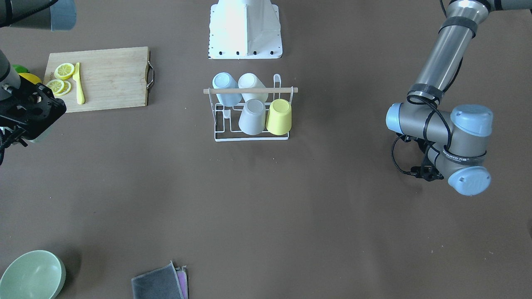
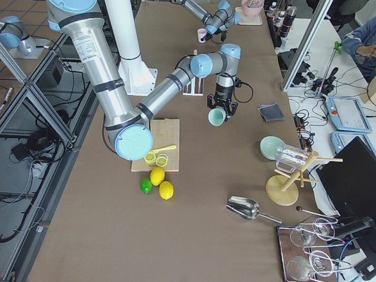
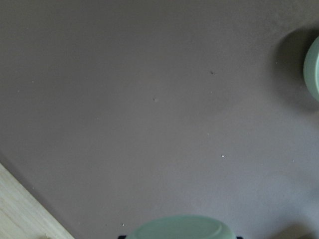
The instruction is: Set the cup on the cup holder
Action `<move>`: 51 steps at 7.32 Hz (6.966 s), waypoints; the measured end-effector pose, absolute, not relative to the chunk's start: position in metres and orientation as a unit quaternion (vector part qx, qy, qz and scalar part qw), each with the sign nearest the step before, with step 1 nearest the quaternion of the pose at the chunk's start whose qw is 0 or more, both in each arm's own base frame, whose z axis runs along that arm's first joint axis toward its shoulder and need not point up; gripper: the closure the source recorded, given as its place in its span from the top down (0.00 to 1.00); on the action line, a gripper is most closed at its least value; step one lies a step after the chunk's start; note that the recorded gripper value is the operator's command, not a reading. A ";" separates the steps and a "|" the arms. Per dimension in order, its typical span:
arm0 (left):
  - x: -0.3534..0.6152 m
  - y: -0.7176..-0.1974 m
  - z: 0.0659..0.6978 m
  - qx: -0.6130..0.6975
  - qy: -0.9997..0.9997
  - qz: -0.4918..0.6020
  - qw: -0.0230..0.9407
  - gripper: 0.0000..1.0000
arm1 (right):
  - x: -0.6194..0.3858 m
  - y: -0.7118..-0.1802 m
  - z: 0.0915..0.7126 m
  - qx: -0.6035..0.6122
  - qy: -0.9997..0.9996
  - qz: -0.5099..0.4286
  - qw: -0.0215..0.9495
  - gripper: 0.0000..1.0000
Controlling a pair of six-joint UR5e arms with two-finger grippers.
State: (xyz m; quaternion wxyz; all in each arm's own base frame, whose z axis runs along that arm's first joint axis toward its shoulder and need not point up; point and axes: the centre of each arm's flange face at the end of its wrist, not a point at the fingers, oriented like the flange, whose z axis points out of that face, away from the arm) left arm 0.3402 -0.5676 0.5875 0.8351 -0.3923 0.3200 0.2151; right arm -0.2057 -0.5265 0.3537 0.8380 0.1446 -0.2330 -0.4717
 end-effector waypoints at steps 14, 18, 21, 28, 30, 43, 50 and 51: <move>0.227 -0.542 0.455 -0.342 0.295 0.211 0.867 0.00 | -0.194 -0.468 0.277 0.503 -0.584 -0.133 0.623 0.00; 0.168 -0.524 0.407 -0.258 0.292 0.223 0.894 0.00 | -0.301 -0.419 0.253 0.524 -0.622 -0.029 0.582 0.00; 0.157 -0.550 0.404 -0.155 0.264 0.240 0.921 0.00 | -0.395 -0.359 0.231 0.541 -0.611 -0.005 0.577 0.00; 0.165 -0.581 0.419 0.144 0.265 0.233 0.925 0.00 | -0.468 -0.410 0.231 0.577 -0.529 -0.013 0.623 0.00; 0.170 -0.584 0.380 0.263 0.303 0.203 0.893 0.00 | -0.483 -0.404 0.229 0.570 -0.535 -0.017 0.624 0.00; 0.423 -0.311 0.234 0.634 0.530 0.004 0.563 0.00 | -0.499 -0.382 0.240 0.558 -0.540 -0.035 0.629 0.00; 0.466 -0.243 0.249 0.654 0.510 0.020 0.559 0.00 | -0.498 -0.382 0.238 0.558 -0.542 -0.033 0.628 1.00; 0.473 -0.244 0.249 0.654 0.508 0.022 0.560 0.00 | -0.498 -0.382 0.238 0.558 -0.542 -0.033 0.628 1.00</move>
